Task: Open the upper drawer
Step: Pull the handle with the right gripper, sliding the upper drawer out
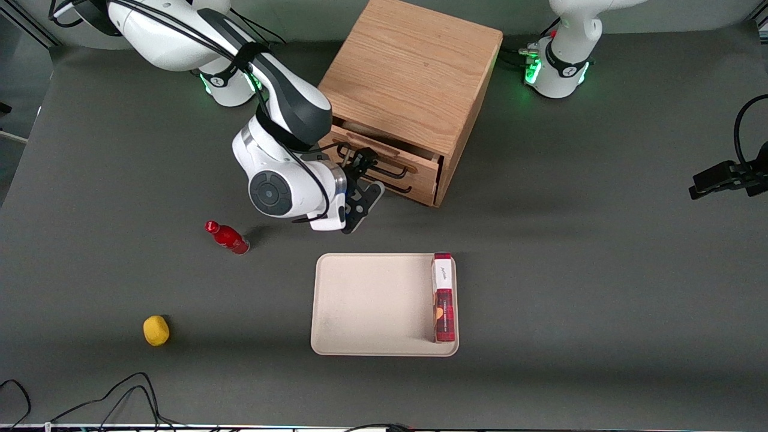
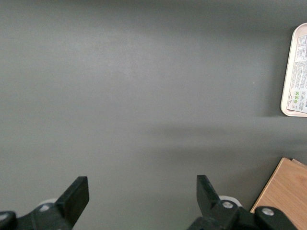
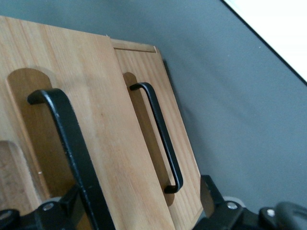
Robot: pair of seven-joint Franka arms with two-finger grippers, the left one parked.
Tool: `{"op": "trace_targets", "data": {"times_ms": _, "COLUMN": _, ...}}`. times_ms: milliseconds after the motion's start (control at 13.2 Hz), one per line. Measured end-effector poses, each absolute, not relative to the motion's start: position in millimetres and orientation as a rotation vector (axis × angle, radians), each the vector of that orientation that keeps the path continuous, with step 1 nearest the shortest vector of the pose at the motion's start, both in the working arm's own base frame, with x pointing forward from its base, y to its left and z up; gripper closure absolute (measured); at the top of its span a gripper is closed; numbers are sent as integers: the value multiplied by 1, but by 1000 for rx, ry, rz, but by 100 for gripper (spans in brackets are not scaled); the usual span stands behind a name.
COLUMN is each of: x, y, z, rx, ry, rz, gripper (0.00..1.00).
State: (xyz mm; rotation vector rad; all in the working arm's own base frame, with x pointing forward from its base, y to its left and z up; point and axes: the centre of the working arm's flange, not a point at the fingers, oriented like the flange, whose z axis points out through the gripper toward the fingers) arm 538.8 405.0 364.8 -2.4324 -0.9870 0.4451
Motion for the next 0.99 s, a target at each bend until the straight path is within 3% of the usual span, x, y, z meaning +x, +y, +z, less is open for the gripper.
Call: {"op": "trace_targets", "data": {"times_ms": 986, "x": 581, "y": 381, "z": 363, "rx": -2477, "ry": -936, "rz": 375, "gripper": 0}}
